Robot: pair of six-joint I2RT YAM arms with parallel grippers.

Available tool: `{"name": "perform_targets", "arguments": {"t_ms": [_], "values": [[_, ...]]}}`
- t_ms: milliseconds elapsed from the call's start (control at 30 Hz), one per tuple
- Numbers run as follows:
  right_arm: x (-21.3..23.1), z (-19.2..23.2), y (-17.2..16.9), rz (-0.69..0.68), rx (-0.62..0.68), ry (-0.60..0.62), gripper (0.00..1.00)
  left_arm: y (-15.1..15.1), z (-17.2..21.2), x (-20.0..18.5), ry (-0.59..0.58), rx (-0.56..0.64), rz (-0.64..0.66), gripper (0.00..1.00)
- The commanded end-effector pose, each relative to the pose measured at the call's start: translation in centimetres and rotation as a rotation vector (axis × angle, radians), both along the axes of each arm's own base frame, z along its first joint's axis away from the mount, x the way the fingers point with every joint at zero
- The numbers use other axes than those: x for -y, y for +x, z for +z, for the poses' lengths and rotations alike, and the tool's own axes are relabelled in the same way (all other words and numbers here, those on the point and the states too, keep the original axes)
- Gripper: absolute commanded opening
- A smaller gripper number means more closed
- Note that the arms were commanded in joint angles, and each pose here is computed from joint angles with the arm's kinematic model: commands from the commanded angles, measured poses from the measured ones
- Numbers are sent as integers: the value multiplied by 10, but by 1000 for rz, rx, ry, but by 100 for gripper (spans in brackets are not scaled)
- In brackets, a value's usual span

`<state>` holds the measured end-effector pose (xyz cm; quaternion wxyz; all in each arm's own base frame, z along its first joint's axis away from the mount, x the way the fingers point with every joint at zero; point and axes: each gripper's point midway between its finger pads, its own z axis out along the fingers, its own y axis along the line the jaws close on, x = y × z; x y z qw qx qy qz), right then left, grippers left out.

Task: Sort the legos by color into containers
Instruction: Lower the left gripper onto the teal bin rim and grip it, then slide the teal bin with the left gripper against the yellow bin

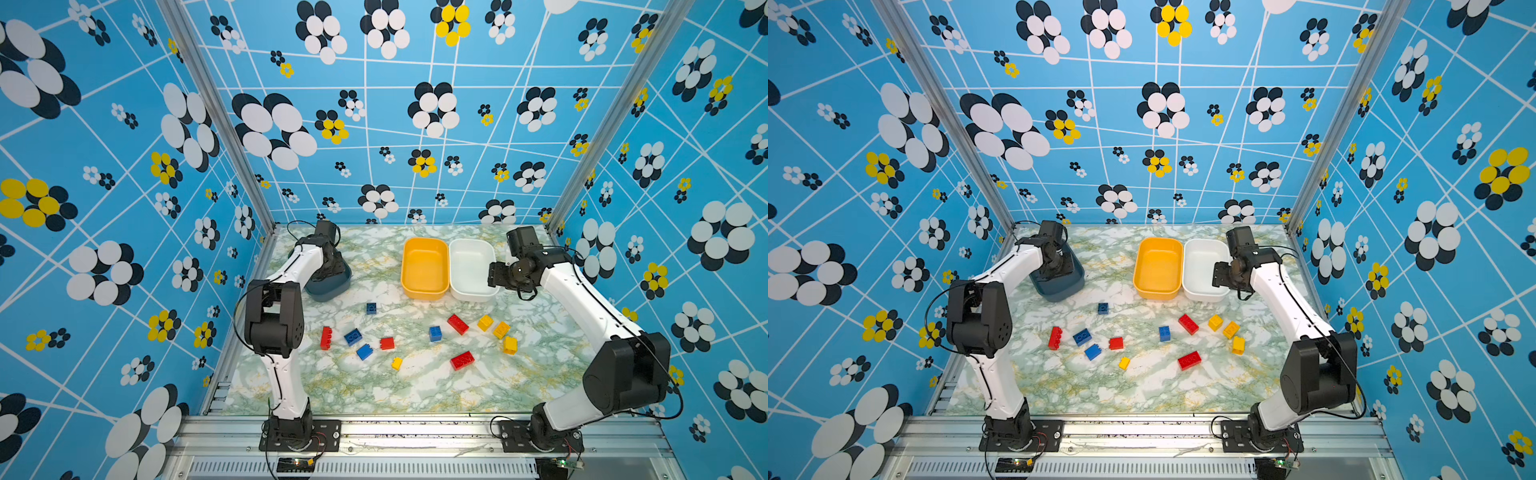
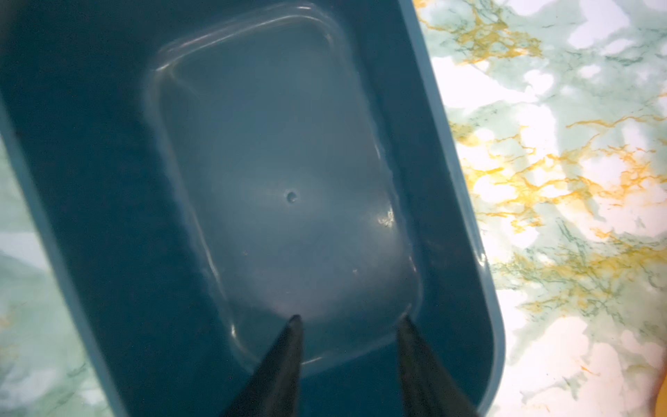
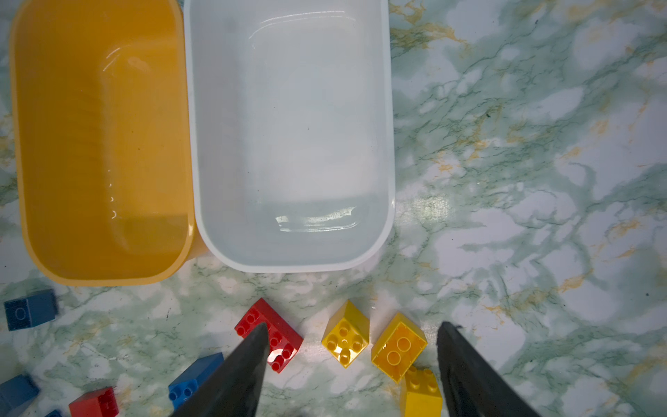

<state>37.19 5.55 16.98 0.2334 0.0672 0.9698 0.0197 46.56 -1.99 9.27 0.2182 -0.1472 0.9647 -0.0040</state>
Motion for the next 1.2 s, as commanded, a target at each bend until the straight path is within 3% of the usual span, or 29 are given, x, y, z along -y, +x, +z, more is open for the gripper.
{"name": "perform_targets", "arguments": {"t_ms": [0, 67, 233, 400, 667, 800, 1167], "values": [[0, 3, -4, 10, 10, -8, 75, -7, 21, -36, 6, 60, 122, 71], [-1, 3, -3, 13, 12, -6, 75, -12, 32, -52, -11, 91, 165, 77], [-3, 6, 1, 16, 18, -1, 76, -21, 36, -82, -27, 108, 228, 80], [-4, 6, 4, 17, 20, 3, 76, -26, 10, -95, -42, 49, 257, 78], [-3, 6, 4, 17, 14, -7, 76, -14, -22, -79, -91, 3, 234, 68], [-2, 5, 4, 15, 12, -8, 76, -11, -32, -70, -86, -29, 208, 57], [-1, 6, 3, 17, 16, -17, 76, 1, -33, -41, -46, -45, 85, 0]]}}
